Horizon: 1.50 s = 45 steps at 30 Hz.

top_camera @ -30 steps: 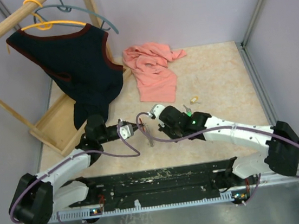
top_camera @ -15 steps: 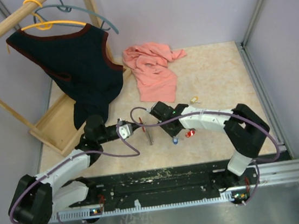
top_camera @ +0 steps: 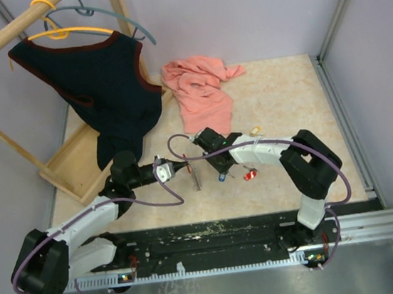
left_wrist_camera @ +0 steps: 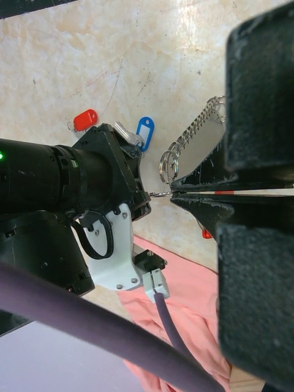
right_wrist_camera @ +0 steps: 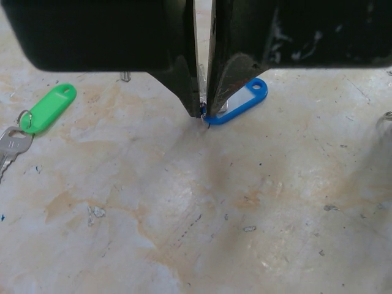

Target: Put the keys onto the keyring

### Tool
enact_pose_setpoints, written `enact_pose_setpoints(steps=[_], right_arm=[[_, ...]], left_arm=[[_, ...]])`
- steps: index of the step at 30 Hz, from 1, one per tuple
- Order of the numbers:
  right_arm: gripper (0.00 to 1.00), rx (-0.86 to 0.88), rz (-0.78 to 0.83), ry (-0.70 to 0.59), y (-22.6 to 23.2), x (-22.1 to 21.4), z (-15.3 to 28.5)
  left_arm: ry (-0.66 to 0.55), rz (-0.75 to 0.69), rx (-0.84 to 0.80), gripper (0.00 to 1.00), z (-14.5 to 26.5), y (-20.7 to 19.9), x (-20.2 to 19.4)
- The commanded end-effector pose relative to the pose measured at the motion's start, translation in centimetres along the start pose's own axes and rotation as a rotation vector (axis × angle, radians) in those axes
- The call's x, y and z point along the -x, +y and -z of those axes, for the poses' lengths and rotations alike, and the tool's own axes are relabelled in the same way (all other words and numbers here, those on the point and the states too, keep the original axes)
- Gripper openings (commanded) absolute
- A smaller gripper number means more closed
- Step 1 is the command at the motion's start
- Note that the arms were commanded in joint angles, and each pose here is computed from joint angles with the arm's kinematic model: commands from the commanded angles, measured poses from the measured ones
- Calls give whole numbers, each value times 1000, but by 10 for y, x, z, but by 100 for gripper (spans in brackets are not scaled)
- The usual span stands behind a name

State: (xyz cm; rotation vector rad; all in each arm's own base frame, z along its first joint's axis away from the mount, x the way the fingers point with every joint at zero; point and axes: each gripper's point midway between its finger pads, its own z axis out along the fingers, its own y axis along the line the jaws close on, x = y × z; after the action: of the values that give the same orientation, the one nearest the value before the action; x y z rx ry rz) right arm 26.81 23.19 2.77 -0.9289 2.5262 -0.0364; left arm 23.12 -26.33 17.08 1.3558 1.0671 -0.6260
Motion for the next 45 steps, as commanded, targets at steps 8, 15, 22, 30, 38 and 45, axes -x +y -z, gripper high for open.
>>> enact_pose_setpoints(steps=[8, 15, 22, 30, 38, 45], right_arm=[[23, 94, -105, -211, 2, 41, 37], [26, 107, -180, -254, -6, 30, 36], [18, 99, -214, -326, -7, 25, 29], [16, 97, -217, -348, -8, 28, 26], [16, 104, -209, -333, -5, 29, 21], [15, 107, -201, -306, -3, 26, 15]], left_arm=[[-28, -22, 8, 0, -1, 4, 10], [-28, -18, 8, 0, -1, 4, 9], [-29, -16, 7, 0, -2, 5, 10], [-29, -13, 4, 0, -2, 4, 9], [-29, -12, 2, 0, -2, 3, 9], [-29, -11, 2, 0, -3, 4, 9]])
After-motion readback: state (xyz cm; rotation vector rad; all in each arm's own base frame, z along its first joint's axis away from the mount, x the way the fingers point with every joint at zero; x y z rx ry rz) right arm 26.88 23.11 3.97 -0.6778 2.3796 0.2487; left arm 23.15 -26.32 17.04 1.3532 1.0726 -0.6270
